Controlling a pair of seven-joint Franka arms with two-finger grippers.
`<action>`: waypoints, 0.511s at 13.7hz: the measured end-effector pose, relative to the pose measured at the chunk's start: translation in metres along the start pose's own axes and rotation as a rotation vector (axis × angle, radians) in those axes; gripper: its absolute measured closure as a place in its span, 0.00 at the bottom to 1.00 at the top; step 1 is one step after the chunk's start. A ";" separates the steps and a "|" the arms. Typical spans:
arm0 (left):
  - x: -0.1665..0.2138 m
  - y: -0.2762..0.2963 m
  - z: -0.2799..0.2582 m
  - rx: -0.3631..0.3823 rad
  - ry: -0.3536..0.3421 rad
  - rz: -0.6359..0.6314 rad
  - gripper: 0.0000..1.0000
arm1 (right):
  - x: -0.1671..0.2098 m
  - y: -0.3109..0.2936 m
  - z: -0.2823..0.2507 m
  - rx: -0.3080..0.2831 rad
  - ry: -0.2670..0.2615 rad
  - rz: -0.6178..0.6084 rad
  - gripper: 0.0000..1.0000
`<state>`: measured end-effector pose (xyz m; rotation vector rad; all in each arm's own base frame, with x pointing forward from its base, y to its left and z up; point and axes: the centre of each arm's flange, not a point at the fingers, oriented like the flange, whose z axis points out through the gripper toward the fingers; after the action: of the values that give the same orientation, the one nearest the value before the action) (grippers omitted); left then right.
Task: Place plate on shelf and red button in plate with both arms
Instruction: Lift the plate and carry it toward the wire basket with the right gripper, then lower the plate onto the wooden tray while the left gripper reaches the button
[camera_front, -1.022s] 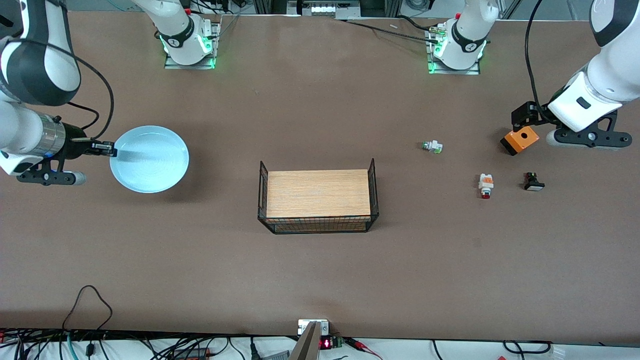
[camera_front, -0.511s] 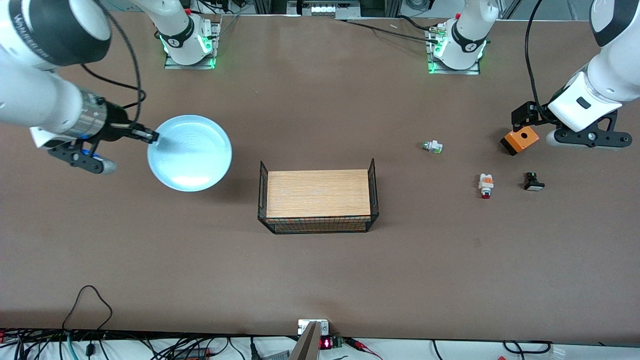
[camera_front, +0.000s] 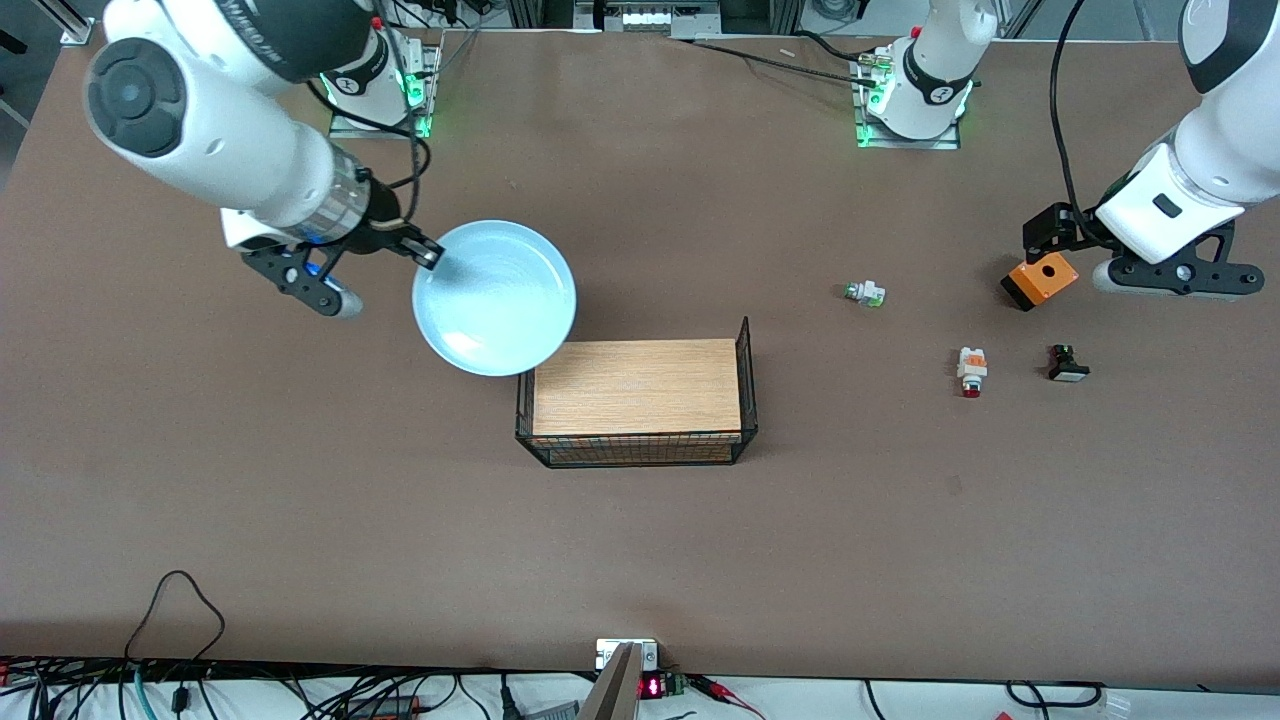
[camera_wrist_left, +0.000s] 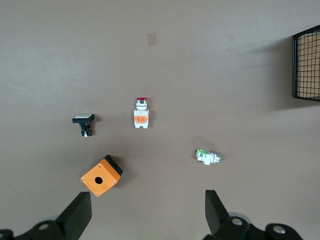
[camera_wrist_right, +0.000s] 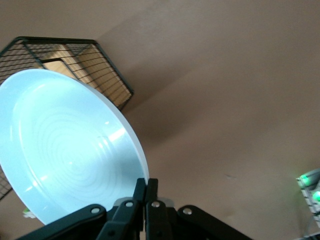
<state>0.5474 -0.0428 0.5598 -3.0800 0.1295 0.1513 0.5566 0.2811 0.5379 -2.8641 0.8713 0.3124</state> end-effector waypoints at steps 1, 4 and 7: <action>0.000 0.000 0.000 0.000 0.000 0.000 0.00 | -0.007 -0.011 0.006 0.015 0.012 0.006 0.97; 0.000 0.000 0.000 0.000 0.000 0.000 0.00 | -0.020 -0.041 0.030 0.062 0.044 0.043 0.97; 0.000 0.000 0.000 0.000 0.000 0.000 0.00 | -0.034 -0.073 0.069 0.093 0.064 0.089 0.97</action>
<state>0.5474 -0.0428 0.5599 -3.0800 0.1295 0.1509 0.5593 0.3723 0.4834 -2.7686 0.9993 0.1851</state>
